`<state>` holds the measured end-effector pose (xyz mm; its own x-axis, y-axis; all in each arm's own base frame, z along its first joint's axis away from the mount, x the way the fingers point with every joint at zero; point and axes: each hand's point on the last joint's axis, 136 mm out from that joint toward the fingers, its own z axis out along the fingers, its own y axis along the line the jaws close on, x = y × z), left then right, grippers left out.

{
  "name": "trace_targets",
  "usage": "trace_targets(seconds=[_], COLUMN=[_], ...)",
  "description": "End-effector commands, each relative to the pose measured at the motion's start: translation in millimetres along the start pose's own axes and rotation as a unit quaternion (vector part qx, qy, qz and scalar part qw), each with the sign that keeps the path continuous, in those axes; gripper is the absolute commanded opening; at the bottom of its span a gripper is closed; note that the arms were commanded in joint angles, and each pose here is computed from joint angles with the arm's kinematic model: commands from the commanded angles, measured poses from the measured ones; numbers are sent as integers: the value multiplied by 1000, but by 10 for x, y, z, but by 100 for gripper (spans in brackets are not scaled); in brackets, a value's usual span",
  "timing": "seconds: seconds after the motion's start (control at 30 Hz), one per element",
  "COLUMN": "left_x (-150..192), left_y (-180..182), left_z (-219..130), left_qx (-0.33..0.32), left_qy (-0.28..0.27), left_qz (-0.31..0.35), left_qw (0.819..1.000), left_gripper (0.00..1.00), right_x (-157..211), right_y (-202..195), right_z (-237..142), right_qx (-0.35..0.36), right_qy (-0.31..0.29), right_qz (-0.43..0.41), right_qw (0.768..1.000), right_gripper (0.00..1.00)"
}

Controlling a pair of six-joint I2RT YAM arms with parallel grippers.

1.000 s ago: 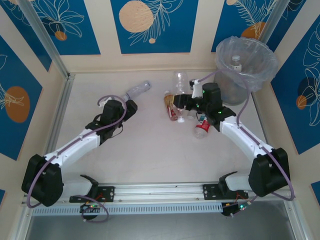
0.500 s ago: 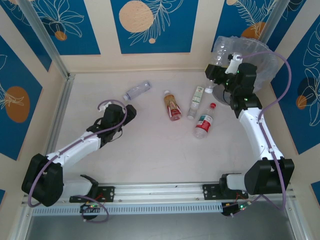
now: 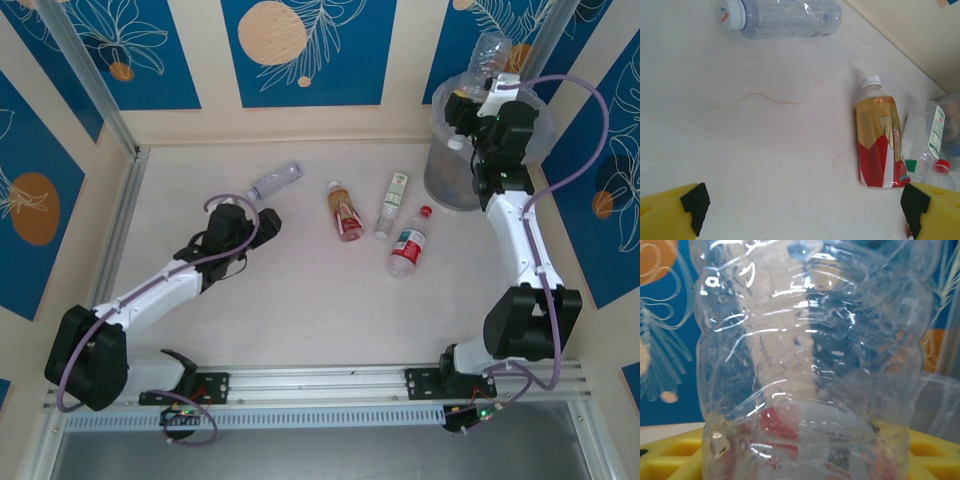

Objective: Put the plastic bottles in the bin

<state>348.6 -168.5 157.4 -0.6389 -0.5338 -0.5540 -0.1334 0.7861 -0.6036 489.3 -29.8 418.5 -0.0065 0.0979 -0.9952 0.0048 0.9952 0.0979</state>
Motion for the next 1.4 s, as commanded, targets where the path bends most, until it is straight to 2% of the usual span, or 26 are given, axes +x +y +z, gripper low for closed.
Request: trace_targets(seconds=[0.0, 0.13, 0.3, 0.43, 0.83, 1.03, 1.23, 1.37], left_x=[-72, -37, -3, 9, 53, 56, 80, 102], left_y=[-123, -130, -132, -125, -97, -82, -96, -86], left_z=[21, 62, 91, 91, 105, 108, 131, 141], left_qx=[20, 25, 26, 25, 23, 22, 22, 20], left_qy=[-2, 5, 13, 15, 21, 20, 26, 28], left_qz=[8, 2, -2, -2, -2, -4, -3, -5], left_qw=[1000, 1000, 1000, 1000, 1000, 1000, 999, 999], left_gripper=[100, 100, 99, 100, 100, 100, 99, 100], right_x=[-381, -400, -318, -251, -67, 182, 363, 574], right_y=[-237, -170, -46, 3, -15, -167, -435, -631], right_z=[63, 187, 383, 474, 481, 486, 559, 624], right_qx=[60, 60, 96, 114, 136, 155, 162, 163], right_qy=[-62, -80, -97, -104, -80, -54, 5, 78], right_qz=[-67, -132, -244, -297, -321, -320, -265, -215], right_qw=[994, 986, 960, 942, 934, 933, 951, 960], right_gripper=[64, 64, 64, 63, 62, 63, 65, 69])
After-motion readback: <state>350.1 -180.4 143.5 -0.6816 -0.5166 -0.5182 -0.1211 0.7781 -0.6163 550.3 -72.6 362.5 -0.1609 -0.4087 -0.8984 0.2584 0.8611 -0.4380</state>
